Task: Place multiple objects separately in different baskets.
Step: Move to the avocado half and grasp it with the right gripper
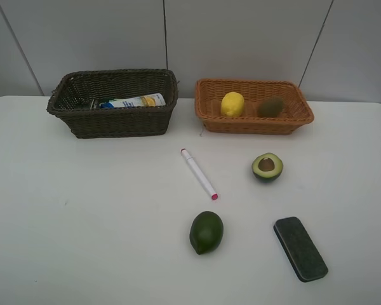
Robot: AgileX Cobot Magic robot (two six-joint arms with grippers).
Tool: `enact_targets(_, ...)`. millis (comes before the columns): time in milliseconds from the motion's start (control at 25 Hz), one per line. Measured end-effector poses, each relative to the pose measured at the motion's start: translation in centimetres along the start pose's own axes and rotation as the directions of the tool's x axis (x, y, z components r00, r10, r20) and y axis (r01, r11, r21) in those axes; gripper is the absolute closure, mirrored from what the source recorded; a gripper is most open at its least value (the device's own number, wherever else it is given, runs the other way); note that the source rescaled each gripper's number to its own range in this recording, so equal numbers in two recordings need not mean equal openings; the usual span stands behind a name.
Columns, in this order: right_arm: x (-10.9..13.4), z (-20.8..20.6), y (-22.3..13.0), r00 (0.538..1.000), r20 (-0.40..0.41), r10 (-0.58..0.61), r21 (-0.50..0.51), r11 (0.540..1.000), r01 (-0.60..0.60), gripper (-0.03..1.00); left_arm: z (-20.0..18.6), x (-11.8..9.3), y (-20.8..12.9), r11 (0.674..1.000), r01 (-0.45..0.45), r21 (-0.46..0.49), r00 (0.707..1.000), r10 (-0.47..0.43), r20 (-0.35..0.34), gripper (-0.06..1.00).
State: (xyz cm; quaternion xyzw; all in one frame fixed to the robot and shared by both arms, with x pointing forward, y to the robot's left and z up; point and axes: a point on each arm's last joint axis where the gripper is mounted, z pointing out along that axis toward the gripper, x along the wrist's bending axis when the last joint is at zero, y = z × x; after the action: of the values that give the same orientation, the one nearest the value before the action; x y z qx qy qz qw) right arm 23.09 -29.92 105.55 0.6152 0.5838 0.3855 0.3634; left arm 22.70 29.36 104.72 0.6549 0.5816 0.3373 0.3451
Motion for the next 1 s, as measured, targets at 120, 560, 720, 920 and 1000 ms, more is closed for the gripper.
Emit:
enact_targets(120, 0.0, 0.0, 0.0, 1.0, 0.0, 0.0, 0.0, 1.0, 0.0, -0.03, 0.0, 0.0, 0.0, 1.0, 0.003, -0.002, 1.0, -0.003, 0.0, -0.05)
enact_targets(560, 0.0, 0.0, 0.0, 1.0, 0.0, 0.0, 0.0, 1.0, 0.0, -0.03, 0.0, 0.0, 0.0, 1.0, 0.011, -0.003, 1.0, -0.011, 0.0, -0.05)
enact_targets(720, 0.1, 0.0, 0.0, 1.0, -0.006, 0.003, 0.003, 1.0, -0.003, -0.03, 0.0, 0.0, 0.0, 1.0, 0.011, -0.004, 1.0, -0.011, 0.0, -0.05)
enact_targets(920, 0.1, 2.3, 1.4, 1.0, 0.004, 0.01, 0.147, 0.989, -0.01, -0.03, 0.0, 0.0, 0.0, 1.0, 0.011, -0.004, 1.0, -0.011, 0.0, -0.05)
enact_targets(1000, 0.2, 3.9, 2.8, 1.0, 0.009, 0.017, 0.2, 0.98, -0.018, -0.03, 0.0, 0.0, 0.0, 1.0, 0.011, -0.004, 1.0, -0.011, 0.0, -0.05)
